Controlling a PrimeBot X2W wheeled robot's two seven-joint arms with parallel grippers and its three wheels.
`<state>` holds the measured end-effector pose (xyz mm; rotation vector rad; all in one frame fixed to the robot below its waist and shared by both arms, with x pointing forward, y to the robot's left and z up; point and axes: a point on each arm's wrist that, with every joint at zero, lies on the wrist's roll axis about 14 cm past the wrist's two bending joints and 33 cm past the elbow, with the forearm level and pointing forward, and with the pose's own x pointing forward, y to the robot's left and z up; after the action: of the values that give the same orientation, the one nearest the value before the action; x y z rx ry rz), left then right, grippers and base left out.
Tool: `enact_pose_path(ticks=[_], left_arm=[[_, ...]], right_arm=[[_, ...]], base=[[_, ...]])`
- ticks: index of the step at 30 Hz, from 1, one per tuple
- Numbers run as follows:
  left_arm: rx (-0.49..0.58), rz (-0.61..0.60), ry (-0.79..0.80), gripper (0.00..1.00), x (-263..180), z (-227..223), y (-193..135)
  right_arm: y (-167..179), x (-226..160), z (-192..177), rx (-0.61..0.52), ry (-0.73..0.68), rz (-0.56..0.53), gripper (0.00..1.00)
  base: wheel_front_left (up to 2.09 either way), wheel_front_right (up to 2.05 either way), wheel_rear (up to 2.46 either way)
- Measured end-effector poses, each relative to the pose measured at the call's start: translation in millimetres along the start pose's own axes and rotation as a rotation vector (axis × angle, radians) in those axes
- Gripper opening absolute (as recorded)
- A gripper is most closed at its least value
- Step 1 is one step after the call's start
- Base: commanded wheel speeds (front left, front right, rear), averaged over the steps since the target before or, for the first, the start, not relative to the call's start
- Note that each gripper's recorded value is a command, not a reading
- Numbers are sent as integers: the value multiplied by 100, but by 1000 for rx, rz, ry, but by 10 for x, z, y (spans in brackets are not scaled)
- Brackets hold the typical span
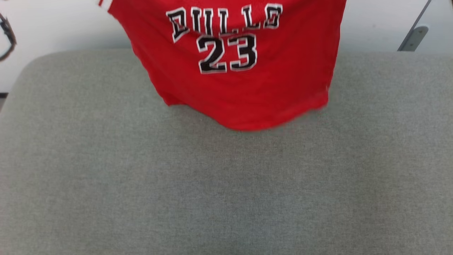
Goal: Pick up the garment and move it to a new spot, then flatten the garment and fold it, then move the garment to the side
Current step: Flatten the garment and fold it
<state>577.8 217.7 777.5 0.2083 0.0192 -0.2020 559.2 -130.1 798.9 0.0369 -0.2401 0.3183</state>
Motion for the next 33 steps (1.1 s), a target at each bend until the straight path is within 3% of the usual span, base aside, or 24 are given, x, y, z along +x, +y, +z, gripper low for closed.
enact_pose_path(ticks=[11, 17, 23, 25, 30, 33], left_arm=[[9, 46, -123, 0, 555, 73, 30], [-3, 71, -295, 0, 930, 258, 19], [-4, 43, -427, 0, 1227, 219, -72], [-7, 32, -391, 0, 1340, -38, -93], [1, 24, -212, 0, 1400, -849, -84], [-11, 1, -120, 0, 1304, -1195, -156]], right_arm=[[-261, 470, -128, -169, -122, -51, 0], [-436, 746, -168, -328, -291, -69, 0], [-510, 982, -350, -490, -340, -75, 0], [-410, 1046, -554, -514, -331, -43, 0], [-203, 1015, -1529, -468, -157, 54, 0], [-172, 870, -1833, -429, -82, 82, 0]], base=[[0, 0, 0], [0, 0, 0], [0, 0, 0], [0, 0, 0], [0, 0, 0], [0, 0, 0]])
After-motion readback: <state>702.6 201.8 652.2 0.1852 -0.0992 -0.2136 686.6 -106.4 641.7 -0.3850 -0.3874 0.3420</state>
